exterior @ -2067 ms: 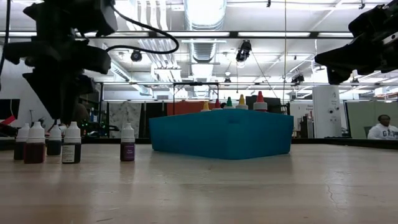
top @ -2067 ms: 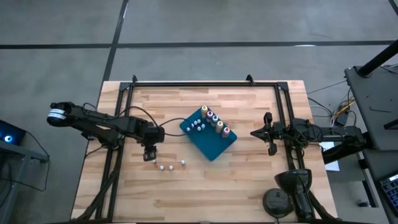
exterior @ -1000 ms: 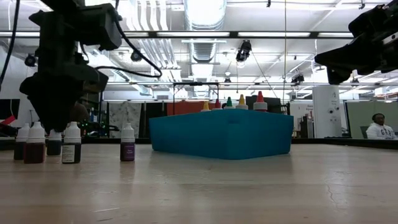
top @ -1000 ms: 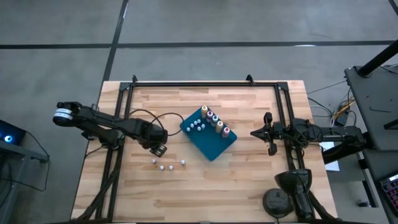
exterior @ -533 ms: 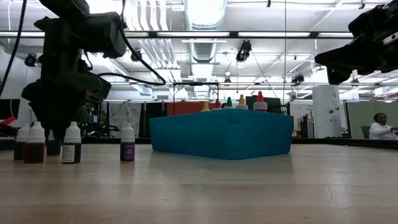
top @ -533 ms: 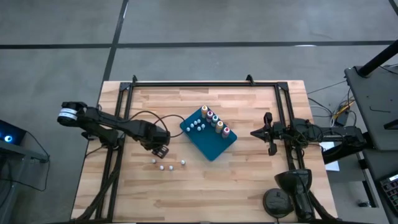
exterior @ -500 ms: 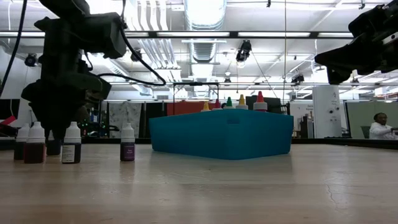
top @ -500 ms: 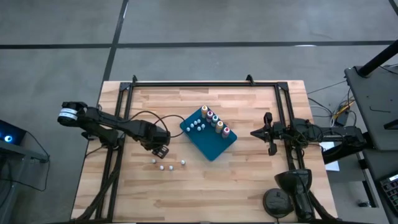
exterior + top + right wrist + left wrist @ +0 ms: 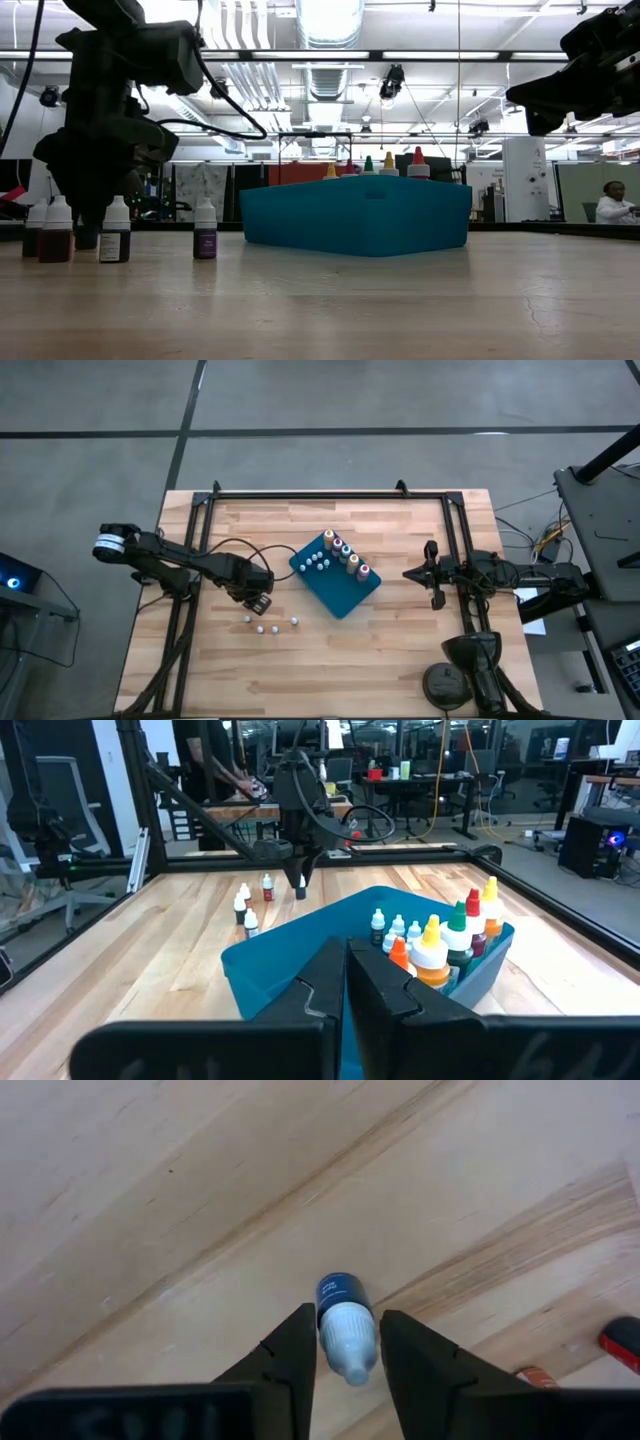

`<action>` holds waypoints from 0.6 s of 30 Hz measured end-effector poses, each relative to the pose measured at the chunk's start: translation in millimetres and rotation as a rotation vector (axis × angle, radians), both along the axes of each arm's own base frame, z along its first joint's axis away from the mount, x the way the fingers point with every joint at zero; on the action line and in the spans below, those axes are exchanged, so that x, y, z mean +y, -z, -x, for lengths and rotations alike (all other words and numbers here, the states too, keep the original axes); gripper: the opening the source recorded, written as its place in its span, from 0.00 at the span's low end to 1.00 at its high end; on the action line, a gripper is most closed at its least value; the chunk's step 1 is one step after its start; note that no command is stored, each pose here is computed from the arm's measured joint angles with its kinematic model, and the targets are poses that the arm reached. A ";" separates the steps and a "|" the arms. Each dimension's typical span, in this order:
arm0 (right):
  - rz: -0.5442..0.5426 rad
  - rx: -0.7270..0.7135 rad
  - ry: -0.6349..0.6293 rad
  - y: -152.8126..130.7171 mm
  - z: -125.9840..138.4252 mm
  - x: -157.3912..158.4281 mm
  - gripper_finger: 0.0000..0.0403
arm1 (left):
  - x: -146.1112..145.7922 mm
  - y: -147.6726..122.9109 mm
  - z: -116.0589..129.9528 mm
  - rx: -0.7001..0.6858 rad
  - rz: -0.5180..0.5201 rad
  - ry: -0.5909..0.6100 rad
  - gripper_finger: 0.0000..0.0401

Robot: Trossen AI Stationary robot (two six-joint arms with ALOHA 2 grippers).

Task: Pick & Place food coloring
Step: Put the blue food coloring bottle into the blue bin

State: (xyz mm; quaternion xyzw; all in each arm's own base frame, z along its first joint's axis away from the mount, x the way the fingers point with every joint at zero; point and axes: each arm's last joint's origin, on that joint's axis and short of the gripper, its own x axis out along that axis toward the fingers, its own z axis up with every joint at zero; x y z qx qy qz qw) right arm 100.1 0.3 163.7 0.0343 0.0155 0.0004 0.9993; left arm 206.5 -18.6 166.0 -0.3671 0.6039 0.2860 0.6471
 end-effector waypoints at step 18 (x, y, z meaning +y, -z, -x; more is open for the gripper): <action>-0.001 0.000 0.000 0.0 0.0 0.0 0.02 | -0.9 -15.8 -11.7 -0.066 0.003 0.049 0.13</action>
